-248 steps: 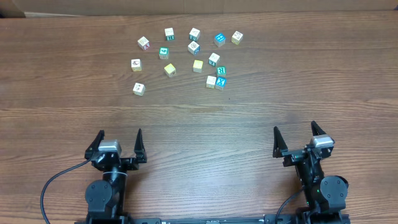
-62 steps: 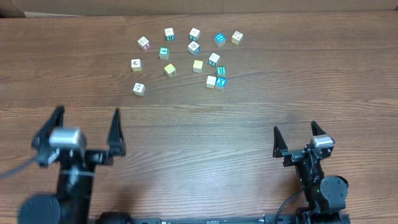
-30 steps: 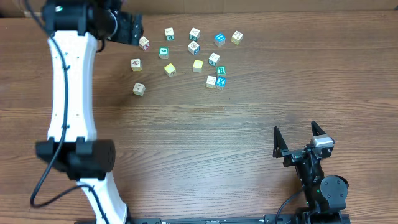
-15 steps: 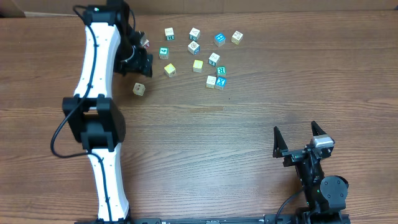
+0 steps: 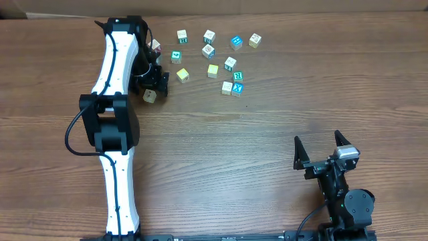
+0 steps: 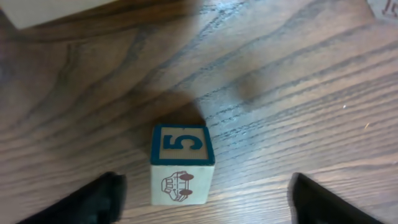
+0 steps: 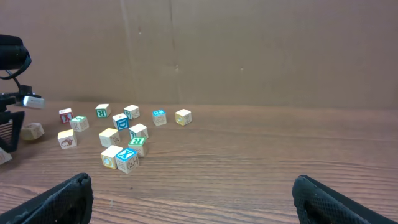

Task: Form a tower

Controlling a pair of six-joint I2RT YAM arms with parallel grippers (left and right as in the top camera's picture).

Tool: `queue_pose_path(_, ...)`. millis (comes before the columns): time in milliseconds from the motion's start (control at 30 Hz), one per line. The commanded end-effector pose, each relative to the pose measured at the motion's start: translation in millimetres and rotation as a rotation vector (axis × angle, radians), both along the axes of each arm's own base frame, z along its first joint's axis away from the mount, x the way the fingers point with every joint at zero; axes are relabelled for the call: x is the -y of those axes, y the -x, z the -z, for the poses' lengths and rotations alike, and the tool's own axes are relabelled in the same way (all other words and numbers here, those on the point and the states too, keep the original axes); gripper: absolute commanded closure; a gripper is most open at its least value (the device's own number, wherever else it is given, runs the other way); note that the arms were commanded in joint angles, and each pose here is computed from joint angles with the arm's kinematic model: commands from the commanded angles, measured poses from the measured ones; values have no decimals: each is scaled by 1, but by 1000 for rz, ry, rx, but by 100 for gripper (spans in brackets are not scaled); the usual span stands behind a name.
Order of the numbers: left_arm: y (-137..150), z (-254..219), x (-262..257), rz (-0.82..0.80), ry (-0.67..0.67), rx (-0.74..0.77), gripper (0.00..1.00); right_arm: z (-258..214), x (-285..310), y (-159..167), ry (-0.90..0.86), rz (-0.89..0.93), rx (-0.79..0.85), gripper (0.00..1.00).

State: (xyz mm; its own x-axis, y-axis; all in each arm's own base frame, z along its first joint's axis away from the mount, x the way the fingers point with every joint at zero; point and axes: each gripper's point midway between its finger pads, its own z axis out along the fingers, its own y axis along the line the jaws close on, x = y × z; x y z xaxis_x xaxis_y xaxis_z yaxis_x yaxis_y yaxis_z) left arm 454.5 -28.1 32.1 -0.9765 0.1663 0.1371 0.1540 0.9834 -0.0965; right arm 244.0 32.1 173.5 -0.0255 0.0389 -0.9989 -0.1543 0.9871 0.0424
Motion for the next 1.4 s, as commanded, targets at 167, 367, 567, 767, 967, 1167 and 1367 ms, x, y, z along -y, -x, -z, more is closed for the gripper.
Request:
queue_pose_path(167,-5,-6,-2,-31,-14,26,14,3,0,0,2,4,-1,0)
queue_pose_path(367,-10,-66,-2,-70,-11,152,10,3,0,0,2,4,-1,0)
queue_pose_path(567,-5,-120,-3,-117,-22,257,0,3,0,0,2,4,-1,0)
queue_pose_path(767,1,-141,-11,-187,-120,302,0,3,0,0,2,4,-1,0)
queue_pose_path(967,3,-147,1,-162,-114,313,0,3,0,0,2,4,-1,0)
queue_pose_path(1167,9,-157,11,-135,-154,331,0,3,0,0,2,4,-1,0)
queue_pose_path(1367,18,-160,12,-159,-162,309,0,3,0,0,2,4,-1,0)
